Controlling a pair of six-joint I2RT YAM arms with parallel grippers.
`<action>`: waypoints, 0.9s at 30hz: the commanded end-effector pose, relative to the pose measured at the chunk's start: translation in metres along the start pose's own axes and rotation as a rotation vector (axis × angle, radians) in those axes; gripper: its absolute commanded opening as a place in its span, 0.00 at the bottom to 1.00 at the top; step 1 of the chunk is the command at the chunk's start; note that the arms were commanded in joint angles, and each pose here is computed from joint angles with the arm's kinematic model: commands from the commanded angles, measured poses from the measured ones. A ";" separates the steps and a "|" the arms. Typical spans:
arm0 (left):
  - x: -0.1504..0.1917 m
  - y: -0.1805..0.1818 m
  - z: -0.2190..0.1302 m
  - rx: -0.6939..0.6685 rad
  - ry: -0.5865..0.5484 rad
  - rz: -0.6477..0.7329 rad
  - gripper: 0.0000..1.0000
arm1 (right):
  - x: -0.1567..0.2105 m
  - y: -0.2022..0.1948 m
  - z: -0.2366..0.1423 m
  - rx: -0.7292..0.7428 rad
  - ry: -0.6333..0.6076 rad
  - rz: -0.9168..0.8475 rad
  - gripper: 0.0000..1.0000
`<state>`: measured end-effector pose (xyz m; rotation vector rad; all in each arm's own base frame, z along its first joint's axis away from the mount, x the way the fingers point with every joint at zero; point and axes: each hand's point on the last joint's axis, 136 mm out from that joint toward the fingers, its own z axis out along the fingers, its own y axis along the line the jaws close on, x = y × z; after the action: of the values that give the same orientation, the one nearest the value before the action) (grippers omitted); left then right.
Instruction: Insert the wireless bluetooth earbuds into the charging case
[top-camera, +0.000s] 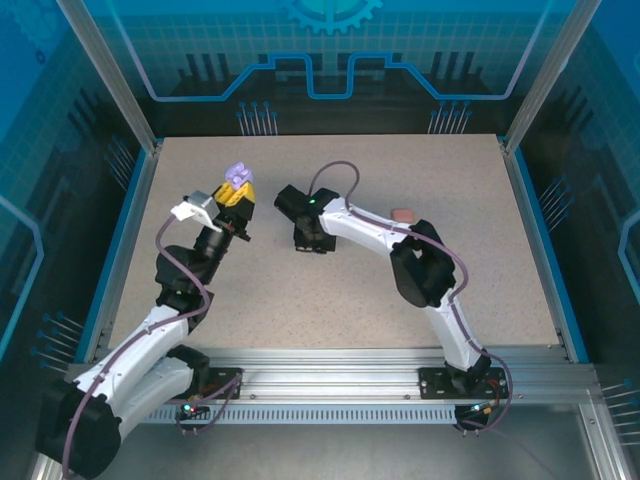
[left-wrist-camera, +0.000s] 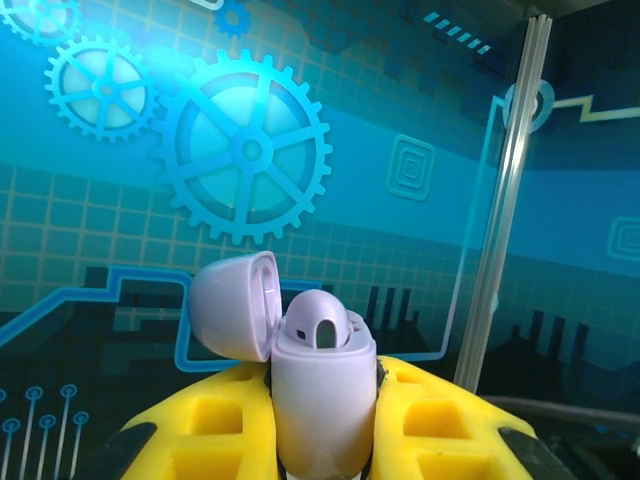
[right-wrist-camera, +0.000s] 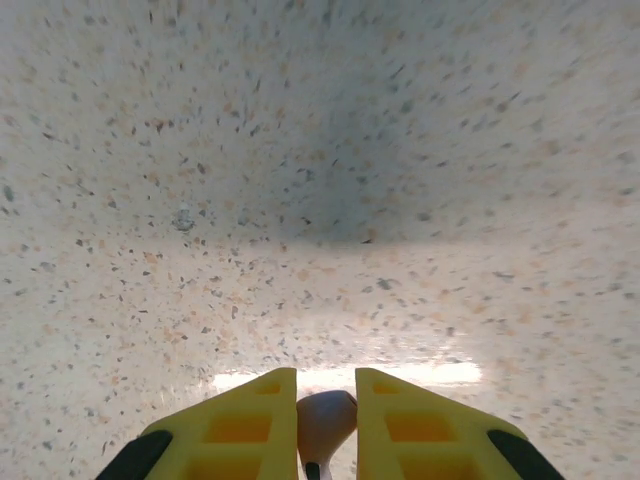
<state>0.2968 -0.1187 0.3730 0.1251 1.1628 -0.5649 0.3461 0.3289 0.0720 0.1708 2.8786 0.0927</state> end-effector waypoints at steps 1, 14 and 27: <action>-0.021 -0.012 0.001 0.056 -0.025 -0.034 0.00 | -0.019 -0.013 -0.026 -0.044 -0.059 -0.004 0.17; -0.009 -0.037 0.009 0.206 0.049 -0.042 0.00 | -0.070 -0.028 -0.120 -0.209 -0.247 -0.013 0.17; 0.016 -0.050 0.025 0.294 0.114 0.034 0.00 | -0.122 -0.023 -0.247 -0.397 -0.505 -0.070 0.17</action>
<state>0.3043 -0.1699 0.3535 0.3700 1.2702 -0.7199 0.4007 0.2827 0.2918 0.0648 2.4110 0.4605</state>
